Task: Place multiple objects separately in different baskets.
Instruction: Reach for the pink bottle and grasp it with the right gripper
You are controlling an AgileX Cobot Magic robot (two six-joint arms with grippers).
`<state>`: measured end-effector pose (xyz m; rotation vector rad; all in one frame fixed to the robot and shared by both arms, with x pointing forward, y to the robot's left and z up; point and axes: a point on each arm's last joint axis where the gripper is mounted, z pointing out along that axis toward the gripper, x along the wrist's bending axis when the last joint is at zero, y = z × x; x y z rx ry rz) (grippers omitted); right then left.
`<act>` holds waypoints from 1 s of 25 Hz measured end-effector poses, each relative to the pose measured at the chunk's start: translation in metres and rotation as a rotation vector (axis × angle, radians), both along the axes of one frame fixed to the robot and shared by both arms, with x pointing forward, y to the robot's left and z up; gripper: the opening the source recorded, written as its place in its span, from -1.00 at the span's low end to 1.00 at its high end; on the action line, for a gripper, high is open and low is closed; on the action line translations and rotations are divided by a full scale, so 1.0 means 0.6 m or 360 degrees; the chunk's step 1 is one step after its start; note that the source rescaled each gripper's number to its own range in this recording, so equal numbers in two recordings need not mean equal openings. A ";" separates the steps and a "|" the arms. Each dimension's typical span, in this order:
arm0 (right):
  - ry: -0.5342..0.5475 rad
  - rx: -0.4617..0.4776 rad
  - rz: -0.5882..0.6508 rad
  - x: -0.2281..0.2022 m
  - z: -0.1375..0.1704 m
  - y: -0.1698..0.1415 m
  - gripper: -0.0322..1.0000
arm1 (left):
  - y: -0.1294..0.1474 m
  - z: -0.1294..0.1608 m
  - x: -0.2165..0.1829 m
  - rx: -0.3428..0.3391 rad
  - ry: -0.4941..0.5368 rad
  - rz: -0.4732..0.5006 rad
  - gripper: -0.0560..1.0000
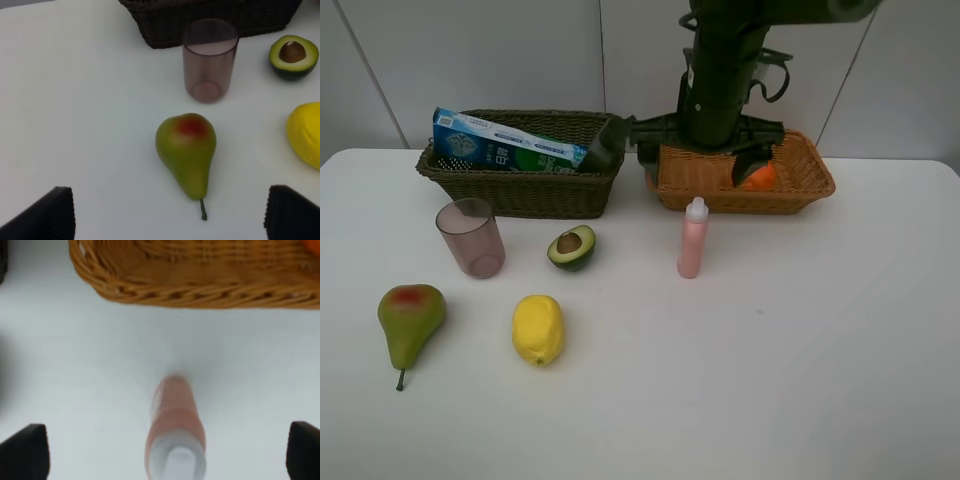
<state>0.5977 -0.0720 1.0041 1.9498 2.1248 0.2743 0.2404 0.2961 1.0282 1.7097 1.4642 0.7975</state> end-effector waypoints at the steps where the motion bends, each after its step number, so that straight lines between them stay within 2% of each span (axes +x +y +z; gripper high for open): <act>1: 0.0004 0.0016 -0.0004 -0.002 -0.008 0.000 1.00 | 0.000 0.000 0.000 0.0000 0.0000 0.0000 1.00; 8: 0.0065 0.0082 -0.0033 -0.019 -0.062 -0.002 1.00 | 0.000 0.000 0.000 0.0000 0.0000 0.0000 1.00; 15: 0.0119 0.0061 -0.0032 -0.018 -0.106 0.000 1.00 | 0.000 0.000 0.000 0.0000 0.0000 0.0000 1.00; 25: 0.0112 0.0035 -0.0014 -0.014 -0.121 0.001 1.00 | 0.000 0.000 0.000 0.0000 0.0000 0.0000 1.00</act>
